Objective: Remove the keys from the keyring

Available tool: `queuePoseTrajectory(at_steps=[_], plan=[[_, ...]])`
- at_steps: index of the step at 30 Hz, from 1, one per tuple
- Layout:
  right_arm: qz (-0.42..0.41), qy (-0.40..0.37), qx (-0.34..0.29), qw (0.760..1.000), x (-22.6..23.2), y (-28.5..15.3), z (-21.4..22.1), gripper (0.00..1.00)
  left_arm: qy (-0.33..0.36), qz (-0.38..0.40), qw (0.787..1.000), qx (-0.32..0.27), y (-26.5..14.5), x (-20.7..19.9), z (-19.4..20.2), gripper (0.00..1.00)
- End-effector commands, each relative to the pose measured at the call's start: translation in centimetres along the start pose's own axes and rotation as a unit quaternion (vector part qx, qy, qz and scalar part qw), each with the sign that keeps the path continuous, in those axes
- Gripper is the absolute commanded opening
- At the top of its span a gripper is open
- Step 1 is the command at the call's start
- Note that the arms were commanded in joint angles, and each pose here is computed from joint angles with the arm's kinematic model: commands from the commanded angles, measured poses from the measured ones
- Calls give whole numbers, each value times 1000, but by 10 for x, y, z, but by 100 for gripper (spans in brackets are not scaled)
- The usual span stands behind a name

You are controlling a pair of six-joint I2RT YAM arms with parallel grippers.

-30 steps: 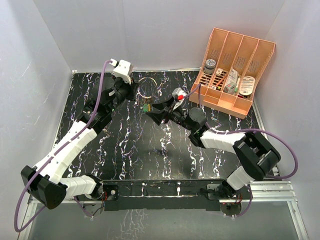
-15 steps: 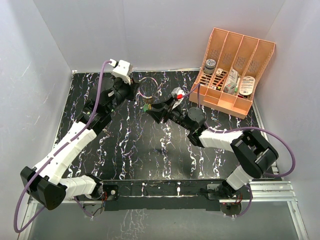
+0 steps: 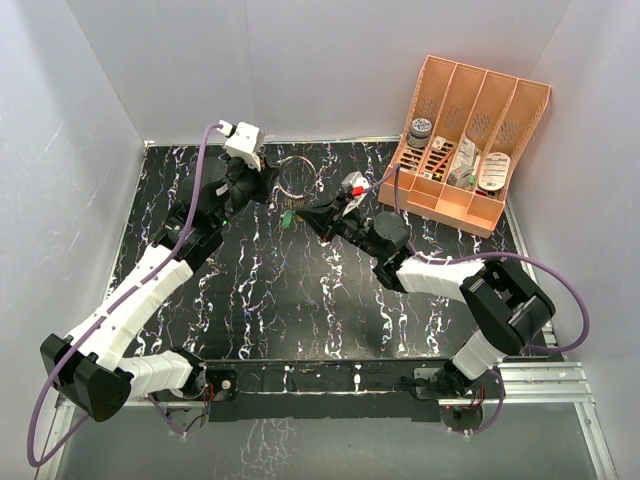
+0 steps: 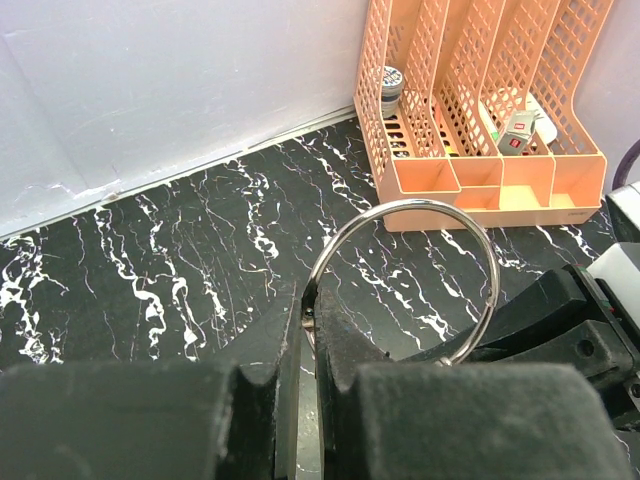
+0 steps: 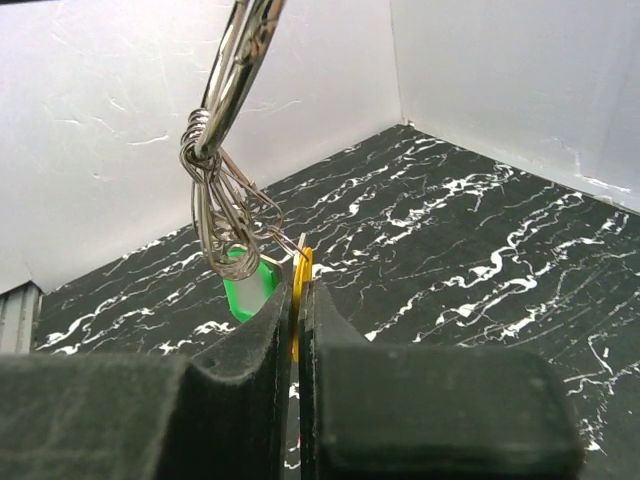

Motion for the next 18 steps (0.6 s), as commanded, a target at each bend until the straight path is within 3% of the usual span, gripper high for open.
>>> queuePoseTrajectory(at_steps=[1, 7, 13, 18], plan=[[15, -35, -38, 999, 4, 3, -25, 0, -8, 6, 999, -44, -10, -2, -17, 0], [64, -63, -36, 995, -2, 0, -32, 0, -10, 5, 999, -42, -8, -2, -17, 0], [166, -128, 18, 978, -10, -9, -46, 0, -13, -29, 999, -27, -6, 3, -13, 0], [243, -190, 73, 948, -12, -21, -70, 0, -14, -44, 999, -16, -1, 5, -7, 12]])
Point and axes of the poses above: each gripper's point midway between its finger pads, its own y axis out along the fingers, its own x axis along the line the jaws close on, z = x × y, the point moved 10 cm from there along -y, back along the fingers, and after that the axes turned 5 degrees about y, right-handed, at the moved point
